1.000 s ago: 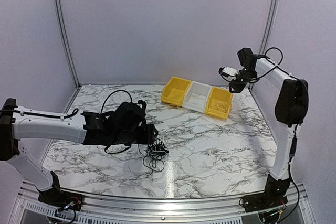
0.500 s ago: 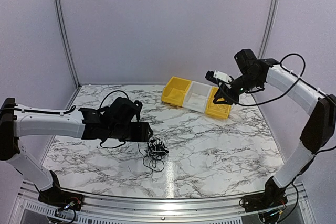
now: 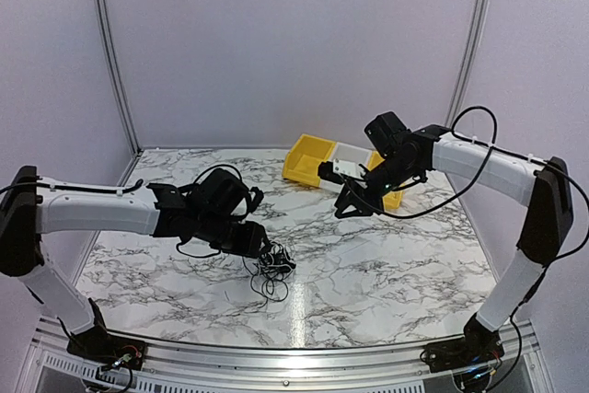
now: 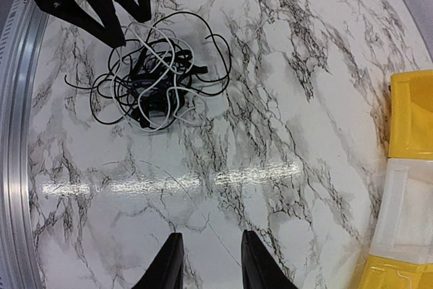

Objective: Untangle the cables

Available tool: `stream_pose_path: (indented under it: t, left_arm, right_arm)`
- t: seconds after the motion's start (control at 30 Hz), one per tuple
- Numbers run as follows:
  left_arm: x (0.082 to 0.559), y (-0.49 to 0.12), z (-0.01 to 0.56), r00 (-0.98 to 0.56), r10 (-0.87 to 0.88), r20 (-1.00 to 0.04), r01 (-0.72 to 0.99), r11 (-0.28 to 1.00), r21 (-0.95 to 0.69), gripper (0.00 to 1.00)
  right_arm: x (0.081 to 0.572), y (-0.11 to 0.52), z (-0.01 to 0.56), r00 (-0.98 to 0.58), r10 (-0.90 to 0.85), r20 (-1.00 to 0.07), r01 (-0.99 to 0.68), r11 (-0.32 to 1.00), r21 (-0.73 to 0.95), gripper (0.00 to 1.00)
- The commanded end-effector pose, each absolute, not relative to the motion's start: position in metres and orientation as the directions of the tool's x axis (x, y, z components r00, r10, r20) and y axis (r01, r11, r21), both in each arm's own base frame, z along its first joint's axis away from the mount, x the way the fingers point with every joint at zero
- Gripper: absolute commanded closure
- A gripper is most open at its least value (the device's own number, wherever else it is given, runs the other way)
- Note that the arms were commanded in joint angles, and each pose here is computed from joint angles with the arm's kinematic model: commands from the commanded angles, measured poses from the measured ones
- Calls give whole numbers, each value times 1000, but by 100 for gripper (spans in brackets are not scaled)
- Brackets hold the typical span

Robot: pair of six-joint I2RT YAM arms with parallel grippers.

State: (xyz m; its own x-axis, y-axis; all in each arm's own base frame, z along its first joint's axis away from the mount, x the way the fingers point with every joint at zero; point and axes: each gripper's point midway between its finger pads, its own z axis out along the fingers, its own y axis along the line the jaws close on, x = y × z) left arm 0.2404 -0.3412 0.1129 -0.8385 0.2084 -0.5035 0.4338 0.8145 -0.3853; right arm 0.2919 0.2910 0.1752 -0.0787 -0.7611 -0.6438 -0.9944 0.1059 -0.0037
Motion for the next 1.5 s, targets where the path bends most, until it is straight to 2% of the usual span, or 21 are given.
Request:
stream_pose_path:
  t: [0.0,0.1,0.3,0.4,0.5,0.63,0.77,0.8,0.9,0.97,1.1,1.23,1.47]
  left_arm:
    - [250,-343,110,-832,244,-498,441,835,-328,57]
    - [254,-350,108,-829,259,-496,454,829,-326,69]
    - [259,-357,124,-801,292,-522,497,811,-309,86]
    - [262,-359,151,-759,296,-580,538,787,-302,90]
    - [260,-360,190,-695,291,-657,598,742,-304,93]
    - [256,-355,220,-641,270,-718,635,712,-299,100]
    - [259,-337,214,-665,219,-714,567,770,-292,100]
    - [258,-330,205,-683,204,-701,536,792,-291,95]
    - [255,-316,178,-747,154,-646,448,835,-320,67]
    - [252,-312,161,-782,138,-608,409,850,-333,59]
    - [247,-309,141,-824,107,-556,356,862,-362,58]
    - [247,-310,138,-832,59,-552,328,854,-404,59]
    - [248,-300,141,-837,-38,-545,267,843,-468,59]
  right_arm:
    - [305,300,193,-45,-739,-672,-992,113,-57,69]
    - [307,302,193,-44,-739,-672,-992,114,-61,70]
    - [309,307,200,-21,-735,-678,-992,97,-75,71]
    - [315,317,241,16,-669,-743,-986,114,-123,79]
    - [314,333,278,43,-563,-825,-986,109,-126,75]
    - [304,357,271,30,-526,-850,-998,27,-52,71]
    - [293,377,235,39,-574,-818,-999,-49,-12,71]
    - [290,381,227,51,-582,-811,-998,-69,-13,71]
    - [280,394,198,98,-617,-781,-991,-136,-16,71]
    - [272,402,177,136,-651,-747,-983,-183,-20,71]
    - [269,417,155,176,-673,-719,-976,-216,-36,72]
    - [262,424,138,242,-686,-686,-960,-271,-67,74]
    - [265,433,126,253,-696,-672,-959,-270,-81,79]
